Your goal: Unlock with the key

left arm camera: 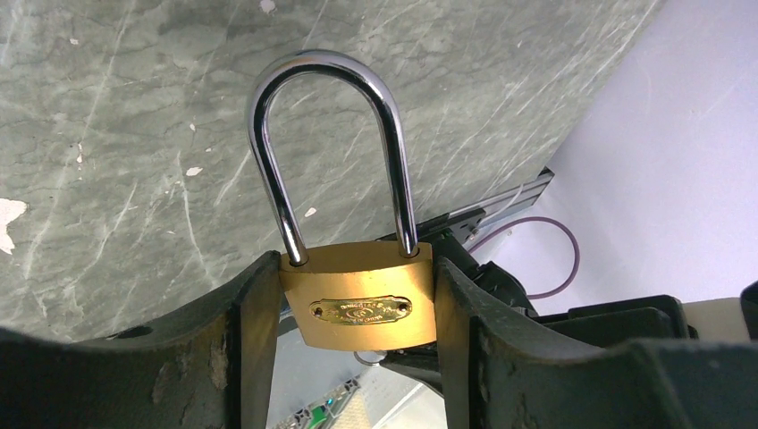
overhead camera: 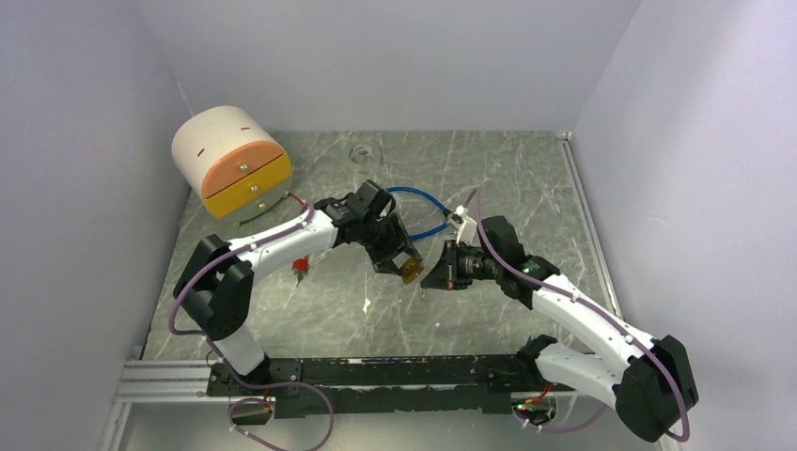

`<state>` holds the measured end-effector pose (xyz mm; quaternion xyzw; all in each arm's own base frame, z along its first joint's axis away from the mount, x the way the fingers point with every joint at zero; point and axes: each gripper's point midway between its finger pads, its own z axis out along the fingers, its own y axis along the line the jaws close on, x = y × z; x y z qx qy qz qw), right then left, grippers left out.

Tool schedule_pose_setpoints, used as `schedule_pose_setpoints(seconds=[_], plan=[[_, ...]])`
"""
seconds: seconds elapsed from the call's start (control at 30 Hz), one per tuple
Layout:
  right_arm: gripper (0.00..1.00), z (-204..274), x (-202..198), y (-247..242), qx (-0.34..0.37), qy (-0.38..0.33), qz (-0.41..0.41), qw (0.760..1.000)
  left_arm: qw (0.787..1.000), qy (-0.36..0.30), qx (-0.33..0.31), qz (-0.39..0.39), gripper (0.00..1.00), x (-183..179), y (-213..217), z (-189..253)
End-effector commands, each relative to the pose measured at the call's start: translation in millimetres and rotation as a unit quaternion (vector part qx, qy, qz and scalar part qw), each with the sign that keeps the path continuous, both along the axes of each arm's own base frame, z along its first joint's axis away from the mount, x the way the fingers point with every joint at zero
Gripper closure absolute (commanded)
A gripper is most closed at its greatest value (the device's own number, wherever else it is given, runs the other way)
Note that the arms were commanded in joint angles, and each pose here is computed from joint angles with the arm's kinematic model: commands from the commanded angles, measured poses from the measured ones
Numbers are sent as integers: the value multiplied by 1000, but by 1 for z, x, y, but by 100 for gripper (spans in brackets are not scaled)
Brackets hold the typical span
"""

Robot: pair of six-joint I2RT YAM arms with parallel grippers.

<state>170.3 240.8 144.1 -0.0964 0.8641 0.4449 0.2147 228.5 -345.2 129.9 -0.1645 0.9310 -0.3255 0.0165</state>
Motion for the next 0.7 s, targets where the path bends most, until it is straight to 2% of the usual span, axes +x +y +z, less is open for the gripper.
schedule_pose_setpoints(seconds=[0.0, 0.3, 0.67], plan=[[100, 20, 11, 5, 9, -24, -8, 1000, 997, -33, -68, -2, 94, 4, -11, 45], [100, 20, 9, 4, 7, -25, -3, 1000, 996, -35, -81, -1, 94, 6, -15, 51], [100, 24, 22, -1, -6, -15, -51, 999, 996, -35, -85, -7, 95, -1, -20, 49]])
